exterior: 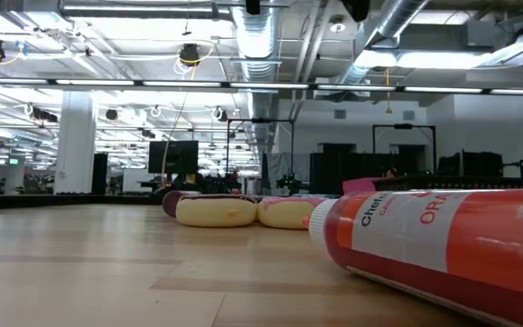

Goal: Pick & Place Food Item
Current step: Put the bottom right blue food coloring bottle into the transparent bin

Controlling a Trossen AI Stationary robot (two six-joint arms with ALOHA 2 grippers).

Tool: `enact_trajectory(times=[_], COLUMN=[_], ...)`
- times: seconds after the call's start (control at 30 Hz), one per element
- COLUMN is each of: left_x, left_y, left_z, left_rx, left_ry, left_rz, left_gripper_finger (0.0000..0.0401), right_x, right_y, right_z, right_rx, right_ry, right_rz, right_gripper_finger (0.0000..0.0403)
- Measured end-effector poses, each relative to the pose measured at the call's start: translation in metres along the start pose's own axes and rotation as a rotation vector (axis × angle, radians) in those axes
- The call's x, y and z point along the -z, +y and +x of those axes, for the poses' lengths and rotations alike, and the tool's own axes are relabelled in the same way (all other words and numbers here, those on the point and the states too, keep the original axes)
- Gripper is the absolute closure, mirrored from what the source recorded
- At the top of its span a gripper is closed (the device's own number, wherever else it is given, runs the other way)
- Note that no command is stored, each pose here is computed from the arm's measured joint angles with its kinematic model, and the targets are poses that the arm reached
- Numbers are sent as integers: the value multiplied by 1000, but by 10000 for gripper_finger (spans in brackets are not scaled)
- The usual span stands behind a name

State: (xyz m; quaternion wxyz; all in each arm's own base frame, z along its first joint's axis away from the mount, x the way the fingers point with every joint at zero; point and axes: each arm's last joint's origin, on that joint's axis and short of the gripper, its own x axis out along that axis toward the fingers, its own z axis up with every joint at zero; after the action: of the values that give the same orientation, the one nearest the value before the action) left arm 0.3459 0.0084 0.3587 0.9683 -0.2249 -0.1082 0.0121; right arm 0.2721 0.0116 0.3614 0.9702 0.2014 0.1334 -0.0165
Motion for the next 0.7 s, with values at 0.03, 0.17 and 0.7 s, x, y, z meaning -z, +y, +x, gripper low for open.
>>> enact_trajectory(times=[0.03,0.17,0.7], left_x=[0,0,0], left_y=[0,-1,-2], left_z=[0,0,0], left_rx=[1,2,48], left_ry=[0,1,11], left_rz=[0,0,-2], left_gripper_finger=[368,368,359], right_x=[-1,-2,1], right_y=[0,0,1], right_z=[-1,-3,-1], right_rx=[-2,-2,-42], right_ry=[-5,-6,28], right_rz=[0,1,-8], right_gripper_finger=[112,130,317])
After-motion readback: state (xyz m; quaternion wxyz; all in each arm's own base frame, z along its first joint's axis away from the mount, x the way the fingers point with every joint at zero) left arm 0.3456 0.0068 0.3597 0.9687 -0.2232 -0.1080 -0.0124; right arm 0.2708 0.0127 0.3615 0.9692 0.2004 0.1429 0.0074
